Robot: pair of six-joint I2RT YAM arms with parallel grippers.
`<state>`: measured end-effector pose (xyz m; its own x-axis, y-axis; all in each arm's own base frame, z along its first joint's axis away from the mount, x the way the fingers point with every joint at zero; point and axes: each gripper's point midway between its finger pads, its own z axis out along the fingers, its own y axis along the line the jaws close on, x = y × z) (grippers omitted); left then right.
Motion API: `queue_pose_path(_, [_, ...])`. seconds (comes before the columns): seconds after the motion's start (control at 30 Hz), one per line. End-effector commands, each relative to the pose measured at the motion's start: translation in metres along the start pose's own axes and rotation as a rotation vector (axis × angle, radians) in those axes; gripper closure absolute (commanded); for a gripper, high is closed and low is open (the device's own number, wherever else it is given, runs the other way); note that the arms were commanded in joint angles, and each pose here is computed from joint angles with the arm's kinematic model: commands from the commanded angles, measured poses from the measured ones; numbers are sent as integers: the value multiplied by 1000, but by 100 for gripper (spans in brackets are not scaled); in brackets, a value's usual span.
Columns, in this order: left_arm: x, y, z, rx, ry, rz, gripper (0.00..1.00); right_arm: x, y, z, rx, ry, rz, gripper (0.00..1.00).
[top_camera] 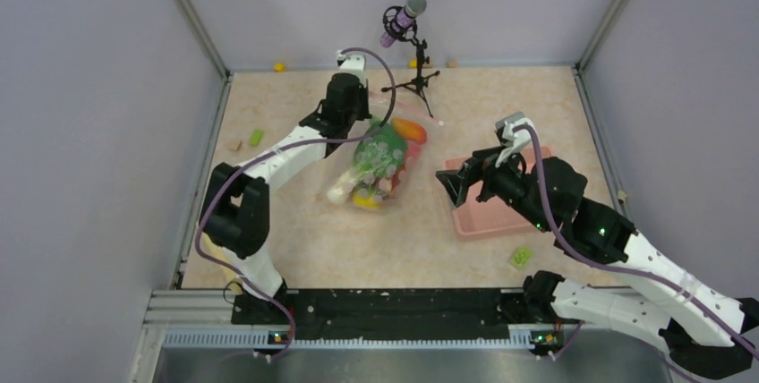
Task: Place the food in the zip-top bag and seal the zipper
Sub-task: Place the zipper food storage bag at the center of the board, then reset both arms
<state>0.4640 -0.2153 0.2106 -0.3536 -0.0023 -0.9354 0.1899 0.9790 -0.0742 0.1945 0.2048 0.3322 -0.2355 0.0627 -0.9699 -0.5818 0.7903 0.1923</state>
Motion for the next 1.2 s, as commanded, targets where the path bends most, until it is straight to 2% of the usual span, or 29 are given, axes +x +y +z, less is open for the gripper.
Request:
queue_pose_path(0.0, [-15,10,52,68,-32,-176,94,-25,-6,-7,39,-71,39,1])
queue_pose_path(0.03, [-5,15,62,61,-6,-194,87,-25,-6,-8,41,-72,40,1])
queue_pose_path(0.1, [0,22,75,47,30,-215,62,-26,-7,-9,47,-73,41,1])
queue_pose_path(0.13, [-1,25,77,40,35,-222,46,-26,-8,-9,50,-76,41,1])
queue_pose_path(0.17, [-1,27,76,29,34,-219,10,-27,-9,-10,57,-79,43,1])
queue_pose_path(0.2, [-4,29,74,21,22,-219,4,-27,-11,-10,64,-82,45,1])
queue_pose_path(0.43, [-42,42,37,-27,-85,-240,3,-28,-26,-13,169,-77,129,1])
queue_pose_path(0.53, [-74,50,-6,-35,-187,-258,3,-25,-29,-12,193,-64,124,1])
queue_pose_path(0.63, [-83,60,-58,-42,-271,-300,3,-23,-28,-9,188,-50,117,1])
queue_pose_path(0.73, [-64,74,-104,-91,-231,-373,3,-21,-28,-7,193,-42,107,1])
queue_pose_path(0.87, [-23,61,-147,-7,-70,-386,3,-17,-32,-4,215,-26,79,1])
queue_pose_path(0.93, [-7,64,-168,-12,-29,-390,3,-17,-33,-4,222,-24,75,1])
queue_pose_path(1.07, [10,76,-214,-34,-37,-434,3,-18,-40,-7,257,-31,70,1])
queue_pose_path(1.17, [3,83,-255,-15,-124,-460,3,-16,-45,-11,285,-21,59,1])
